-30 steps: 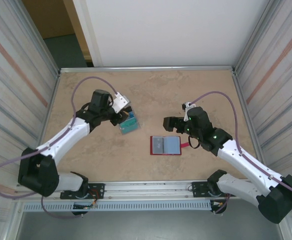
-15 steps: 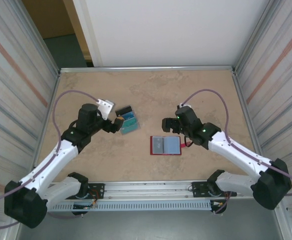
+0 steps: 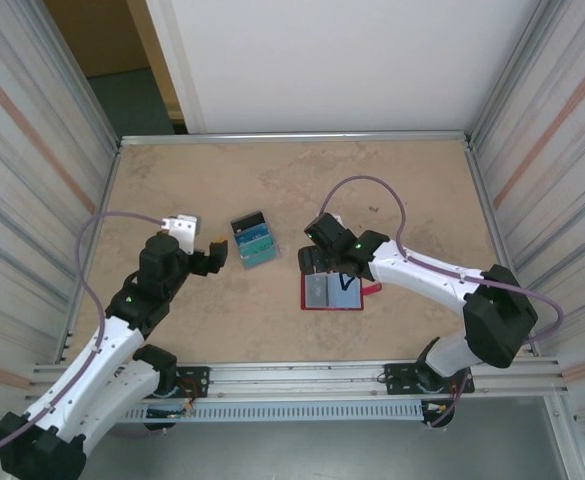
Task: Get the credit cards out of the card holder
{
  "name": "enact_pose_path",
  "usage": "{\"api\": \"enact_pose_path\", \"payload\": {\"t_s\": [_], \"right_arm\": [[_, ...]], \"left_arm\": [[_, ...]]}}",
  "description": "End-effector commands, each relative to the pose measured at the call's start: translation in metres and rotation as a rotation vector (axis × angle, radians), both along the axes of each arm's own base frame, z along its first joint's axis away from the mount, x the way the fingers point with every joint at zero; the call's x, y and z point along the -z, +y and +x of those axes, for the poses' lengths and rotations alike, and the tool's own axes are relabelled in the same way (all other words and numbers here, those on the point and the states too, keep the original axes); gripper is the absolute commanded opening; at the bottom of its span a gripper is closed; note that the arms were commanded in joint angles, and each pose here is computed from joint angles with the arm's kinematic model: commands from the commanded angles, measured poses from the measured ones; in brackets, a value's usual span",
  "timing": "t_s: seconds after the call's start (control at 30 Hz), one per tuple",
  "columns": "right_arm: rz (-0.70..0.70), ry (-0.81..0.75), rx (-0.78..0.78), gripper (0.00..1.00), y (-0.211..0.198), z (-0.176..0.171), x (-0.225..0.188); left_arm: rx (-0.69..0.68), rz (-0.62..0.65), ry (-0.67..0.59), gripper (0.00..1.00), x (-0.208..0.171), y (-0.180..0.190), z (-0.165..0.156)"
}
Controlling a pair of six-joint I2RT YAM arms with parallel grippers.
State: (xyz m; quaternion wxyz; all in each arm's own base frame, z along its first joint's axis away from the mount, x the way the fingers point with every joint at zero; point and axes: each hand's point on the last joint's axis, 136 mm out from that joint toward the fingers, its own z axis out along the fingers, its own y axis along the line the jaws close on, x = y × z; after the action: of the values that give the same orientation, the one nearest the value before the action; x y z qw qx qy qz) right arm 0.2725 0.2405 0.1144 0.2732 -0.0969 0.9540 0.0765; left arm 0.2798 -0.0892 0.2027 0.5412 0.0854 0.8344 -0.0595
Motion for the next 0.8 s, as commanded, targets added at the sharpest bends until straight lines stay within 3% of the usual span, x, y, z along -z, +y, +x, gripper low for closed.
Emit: {"api": "enact_pose_path", "payload": {"t_s": [0.0, 0.17, 0.37, 0.77], "right_arm": [[-0.003, 0.057, 0.009, 0.94, -0.002, -0.011, 0.008], [0.001, 0.097, 0.000, 0.91, -0.001, -0.020, 0.017], [0.012, 0.133, -0.027, 0.76, 0.005, -0.026, 0.023], [-0.165, 0.147, -0.066, 0.62, 0.011, -0.049, 0.052]], "left_arm": [[-0.089, -0.058, -0.010, 0.99, -0.002, 0.012, 0.001], [-0.151, -0.096, -0.012, 0.99, -0.002, 0.022, -0.003], [-0.202, -0.168, -0.067, 0.99, -0.005, 0.031, -0.011], [-0.172, -0.182, -0.071, 0.99, -0.005, 0.019, 0.003]]}}
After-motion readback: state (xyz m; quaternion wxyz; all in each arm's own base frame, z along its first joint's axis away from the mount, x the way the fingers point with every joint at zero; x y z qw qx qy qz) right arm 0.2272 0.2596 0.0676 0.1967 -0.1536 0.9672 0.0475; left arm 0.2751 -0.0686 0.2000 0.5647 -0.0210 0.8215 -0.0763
